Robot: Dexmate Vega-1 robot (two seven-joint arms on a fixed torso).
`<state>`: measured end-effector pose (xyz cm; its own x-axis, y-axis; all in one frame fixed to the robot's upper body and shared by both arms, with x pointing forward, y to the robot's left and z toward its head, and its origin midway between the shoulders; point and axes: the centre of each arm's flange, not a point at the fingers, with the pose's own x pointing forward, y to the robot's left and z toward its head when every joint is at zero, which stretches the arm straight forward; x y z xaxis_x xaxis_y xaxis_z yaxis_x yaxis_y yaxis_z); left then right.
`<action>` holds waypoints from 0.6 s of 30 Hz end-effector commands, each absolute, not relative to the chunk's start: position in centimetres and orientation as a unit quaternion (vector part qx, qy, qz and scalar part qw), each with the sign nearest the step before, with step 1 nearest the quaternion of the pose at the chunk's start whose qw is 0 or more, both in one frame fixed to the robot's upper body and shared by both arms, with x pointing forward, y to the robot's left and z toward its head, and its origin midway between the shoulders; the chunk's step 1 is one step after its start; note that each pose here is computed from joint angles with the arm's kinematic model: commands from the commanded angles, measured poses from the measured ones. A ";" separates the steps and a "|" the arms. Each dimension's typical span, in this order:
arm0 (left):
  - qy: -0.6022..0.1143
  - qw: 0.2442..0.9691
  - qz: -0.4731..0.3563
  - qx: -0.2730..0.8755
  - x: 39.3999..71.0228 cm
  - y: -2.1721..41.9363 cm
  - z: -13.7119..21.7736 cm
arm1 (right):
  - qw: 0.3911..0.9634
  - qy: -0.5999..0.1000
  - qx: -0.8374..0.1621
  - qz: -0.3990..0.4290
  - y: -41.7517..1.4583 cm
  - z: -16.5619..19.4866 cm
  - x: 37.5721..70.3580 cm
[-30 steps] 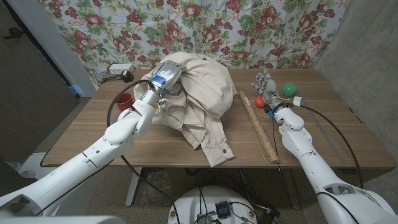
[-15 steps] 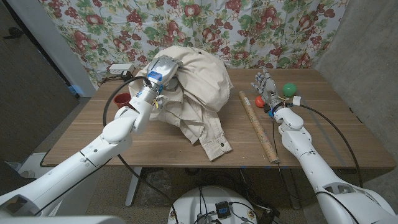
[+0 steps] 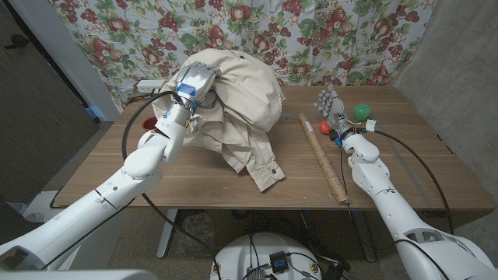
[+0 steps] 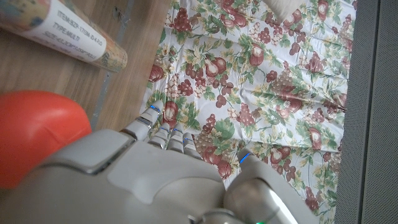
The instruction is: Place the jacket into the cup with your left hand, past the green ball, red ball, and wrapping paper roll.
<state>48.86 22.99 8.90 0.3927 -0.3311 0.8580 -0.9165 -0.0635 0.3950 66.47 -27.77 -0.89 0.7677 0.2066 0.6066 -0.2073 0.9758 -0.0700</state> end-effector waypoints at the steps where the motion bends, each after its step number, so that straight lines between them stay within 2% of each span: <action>1: -0.454 0.499 0.315 0.668 48.2 24.2 9.5 | 0.939 -0.325 -0.003 0.114 -27.4 -0.7 66.4; 18: -0.445 0.485 0.337 0.673 47.8 26.5 10.6 | 0.938 -0.326 -0.007 0.117 -27.1 -0.7 66.2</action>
<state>48.11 24.58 9.77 0.3852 -0.2827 0.8785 -0.9224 -0.0893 0.3758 66.29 -27.32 -0.56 0.7606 0.2175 0.6116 -0.2128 0.9737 -0.0816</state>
